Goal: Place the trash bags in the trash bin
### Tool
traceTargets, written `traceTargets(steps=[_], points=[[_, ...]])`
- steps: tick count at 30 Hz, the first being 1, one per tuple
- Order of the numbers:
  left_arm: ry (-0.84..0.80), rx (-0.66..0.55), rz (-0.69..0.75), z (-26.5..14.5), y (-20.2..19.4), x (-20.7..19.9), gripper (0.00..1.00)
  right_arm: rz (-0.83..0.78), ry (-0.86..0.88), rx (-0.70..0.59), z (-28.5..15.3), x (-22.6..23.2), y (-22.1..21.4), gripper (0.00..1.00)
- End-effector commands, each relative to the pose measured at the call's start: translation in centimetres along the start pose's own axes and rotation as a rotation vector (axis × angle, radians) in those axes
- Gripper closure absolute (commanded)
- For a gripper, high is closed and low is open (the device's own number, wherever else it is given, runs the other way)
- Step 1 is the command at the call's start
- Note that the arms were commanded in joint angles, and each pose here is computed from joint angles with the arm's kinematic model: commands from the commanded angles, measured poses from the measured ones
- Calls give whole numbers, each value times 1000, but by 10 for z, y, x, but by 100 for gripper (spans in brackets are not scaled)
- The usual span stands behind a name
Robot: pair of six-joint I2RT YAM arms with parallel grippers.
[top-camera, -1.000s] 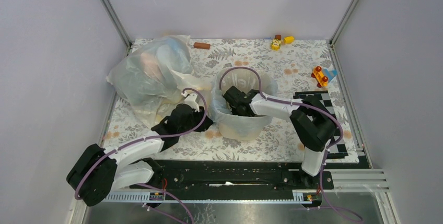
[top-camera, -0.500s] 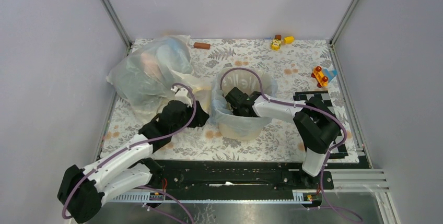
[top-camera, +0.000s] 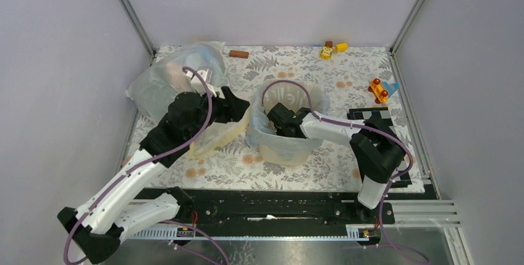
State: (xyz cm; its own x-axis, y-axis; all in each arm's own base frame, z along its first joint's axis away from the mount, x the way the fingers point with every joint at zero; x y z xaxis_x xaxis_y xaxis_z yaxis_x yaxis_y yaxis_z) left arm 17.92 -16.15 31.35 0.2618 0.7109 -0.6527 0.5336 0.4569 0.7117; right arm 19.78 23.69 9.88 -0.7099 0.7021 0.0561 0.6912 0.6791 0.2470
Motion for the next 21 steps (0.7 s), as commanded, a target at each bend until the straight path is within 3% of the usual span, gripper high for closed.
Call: traceTargets(steps=[1,14,21], points=[[-87,2,36,17,20,-28,32,-5,-2,-51,-18,2,9,100],[-64,111,65,61,5,-26,78,-6,-7,-85,-27,2,14,100],[-49,124,69,63,2,-23,79,13,-31,-147,-53,1,21,100]])
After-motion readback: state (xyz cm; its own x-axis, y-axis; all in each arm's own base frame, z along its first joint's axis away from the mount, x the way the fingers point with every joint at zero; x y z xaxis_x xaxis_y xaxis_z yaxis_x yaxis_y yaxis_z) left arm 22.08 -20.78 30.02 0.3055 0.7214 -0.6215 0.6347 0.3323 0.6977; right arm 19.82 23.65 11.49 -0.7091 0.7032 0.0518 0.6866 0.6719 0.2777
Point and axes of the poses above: each gripper's point midway between its finger pads, its own z axis out along the fingers, its own x axis along the line the jaws close on, y = z × x, the point moved 8 cm from there along -z, back along the fingers, and after that the axes turned 12 degrees about -z, right-handed, at the moved point
